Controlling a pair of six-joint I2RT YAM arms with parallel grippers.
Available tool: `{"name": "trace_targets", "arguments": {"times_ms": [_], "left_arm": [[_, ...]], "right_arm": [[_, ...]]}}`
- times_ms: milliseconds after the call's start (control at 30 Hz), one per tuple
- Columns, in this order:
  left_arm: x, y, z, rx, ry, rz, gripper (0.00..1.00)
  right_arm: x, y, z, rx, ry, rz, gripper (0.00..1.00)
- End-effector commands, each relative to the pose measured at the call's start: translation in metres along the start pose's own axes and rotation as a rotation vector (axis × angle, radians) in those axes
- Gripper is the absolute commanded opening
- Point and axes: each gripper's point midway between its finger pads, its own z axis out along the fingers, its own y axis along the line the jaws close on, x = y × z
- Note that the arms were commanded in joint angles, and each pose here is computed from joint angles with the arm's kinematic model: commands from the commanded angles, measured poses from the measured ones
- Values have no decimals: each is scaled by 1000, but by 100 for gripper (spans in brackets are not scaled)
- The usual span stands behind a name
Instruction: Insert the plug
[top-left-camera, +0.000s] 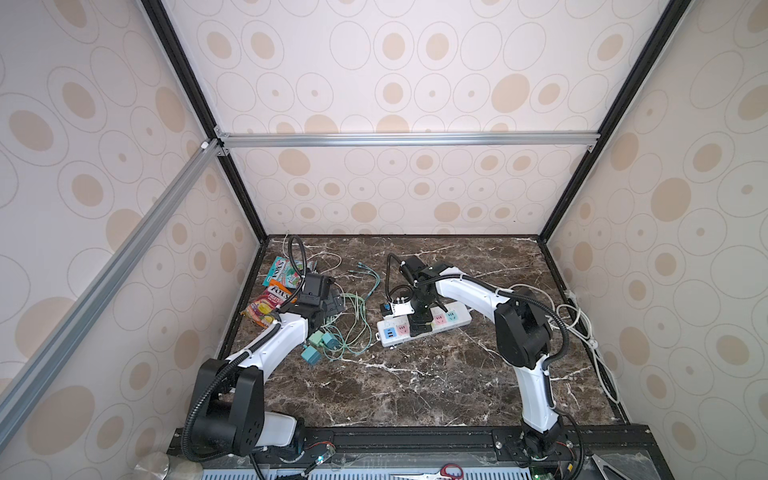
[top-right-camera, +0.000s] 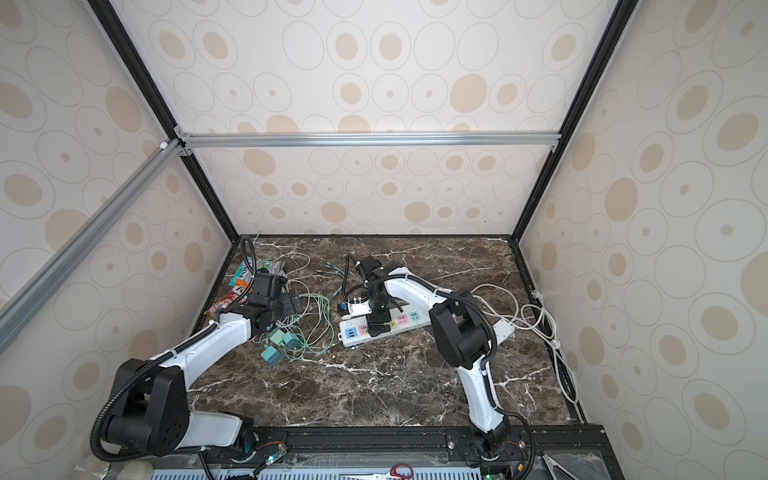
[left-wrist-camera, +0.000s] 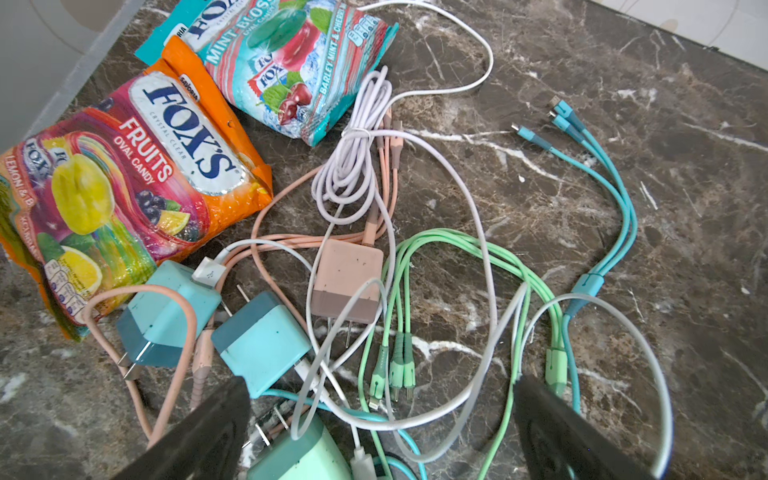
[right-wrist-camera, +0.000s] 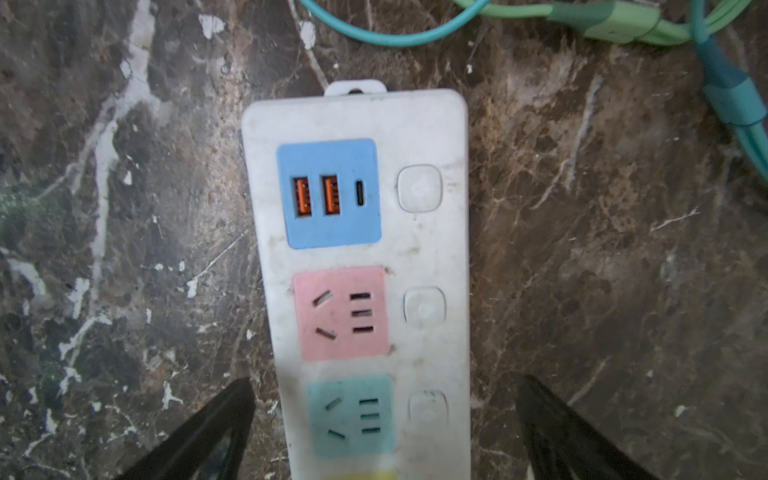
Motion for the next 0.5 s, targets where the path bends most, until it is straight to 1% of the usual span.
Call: {"name": "trace_targets", "arguments": {"times_ms": [0, 67, 233, 300, 367, 467], "left_arm": [[-3, 4, -2, -18, -13, -9, 98], [-2, 4, -2, -18, -13, -9, 99], [-2, 3, 0, -17, -9, -4, 98], [-1, 4, -1, -19, -8, -2, 98], [0, 5, 0, -24, -7, -2, 98], [0, 6, -2, -23, -11, -3, 98]], "right_arm": [[4, 11, 9, -52, 23, -78, 99], [5, 14, 12, -60, 27, -73, 99], [19, 6, 26, -18, 79, -50, 99], [20, 8, 28, -39, 90, -33, 99], [21, 12, 29, -65, 97, -24, 98], [25, 7, 34, -36, 97, -17, 95]]}}
